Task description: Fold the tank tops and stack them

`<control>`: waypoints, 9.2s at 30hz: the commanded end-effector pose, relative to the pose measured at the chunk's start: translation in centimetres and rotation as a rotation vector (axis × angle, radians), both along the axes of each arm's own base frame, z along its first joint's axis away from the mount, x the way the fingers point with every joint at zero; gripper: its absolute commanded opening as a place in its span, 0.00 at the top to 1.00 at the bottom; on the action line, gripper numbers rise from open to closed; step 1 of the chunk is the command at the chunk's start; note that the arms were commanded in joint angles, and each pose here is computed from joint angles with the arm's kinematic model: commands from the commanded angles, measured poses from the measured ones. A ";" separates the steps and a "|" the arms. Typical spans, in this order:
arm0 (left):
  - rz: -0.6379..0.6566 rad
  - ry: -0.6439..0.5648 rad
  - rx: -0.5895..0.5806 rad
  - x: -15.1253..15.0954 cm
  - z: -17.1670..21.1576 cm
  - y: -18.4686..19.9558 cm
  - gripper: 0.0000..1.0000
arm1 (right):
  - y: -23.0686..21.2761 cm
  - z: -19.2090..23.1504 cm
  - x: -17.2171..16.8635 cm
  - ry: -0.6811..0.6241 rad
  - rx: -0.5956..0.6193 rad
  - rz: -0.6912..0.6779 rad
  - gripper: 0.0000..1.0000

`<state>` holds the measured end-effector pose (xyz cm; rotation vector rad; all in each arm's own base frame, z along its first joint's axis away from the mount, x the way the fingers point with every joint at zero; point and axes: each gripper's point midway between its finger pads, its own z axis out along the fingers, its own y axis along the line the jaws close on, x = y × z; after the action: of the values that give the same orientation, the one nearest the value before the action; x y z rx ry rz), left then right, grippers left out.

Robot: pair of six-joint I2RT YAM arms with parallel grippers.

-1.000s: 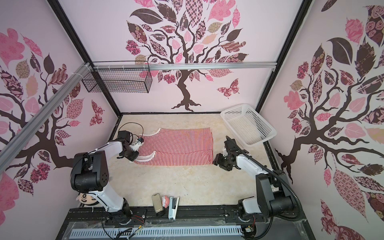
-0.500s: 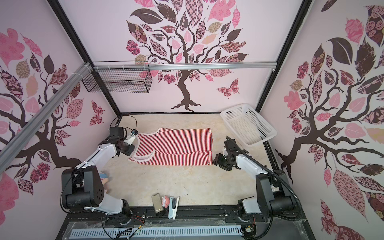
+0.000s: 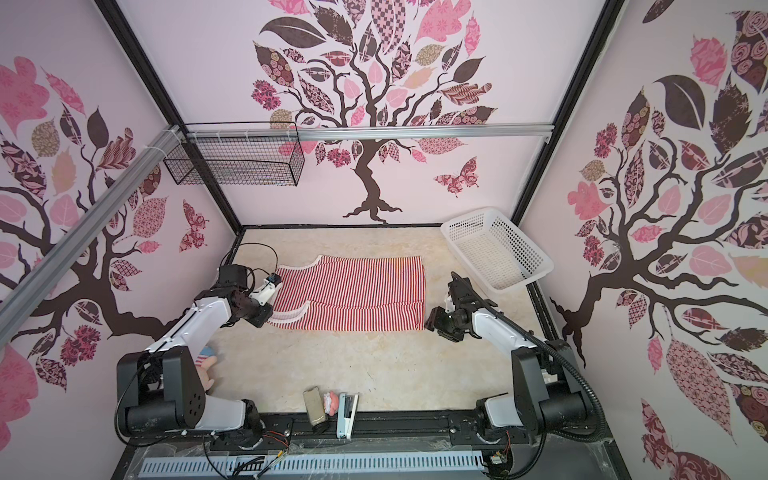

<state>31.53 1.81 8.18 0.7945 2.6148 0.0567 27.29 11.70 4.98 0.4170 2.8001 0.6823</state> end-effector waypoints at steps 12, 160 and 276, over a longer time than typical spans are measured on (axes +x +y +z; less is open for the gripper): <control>-0.015 0.125 -0.052 0.4 -4.6 -0.5 0.75 | 0.4 -0.5 -0.1 0.021 0.001 0.010 0.40; 0.144 0.047 -0.158 6.7 4.8 -2.9 0.63 | 3.0 6.3 7.0 -0.100 -0.071 0.035 0.28; 0.181 0.177 -0.483 17.9 -0.4 -11.9 1.00 | 1.9 2.4 21.5 -0.080 -0.085 -0.011 0.98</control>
<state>49.54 -9.89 4.87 0.3699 2.7528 -0.5981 48.58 13.59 3.79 0.4062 2.8086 0.5265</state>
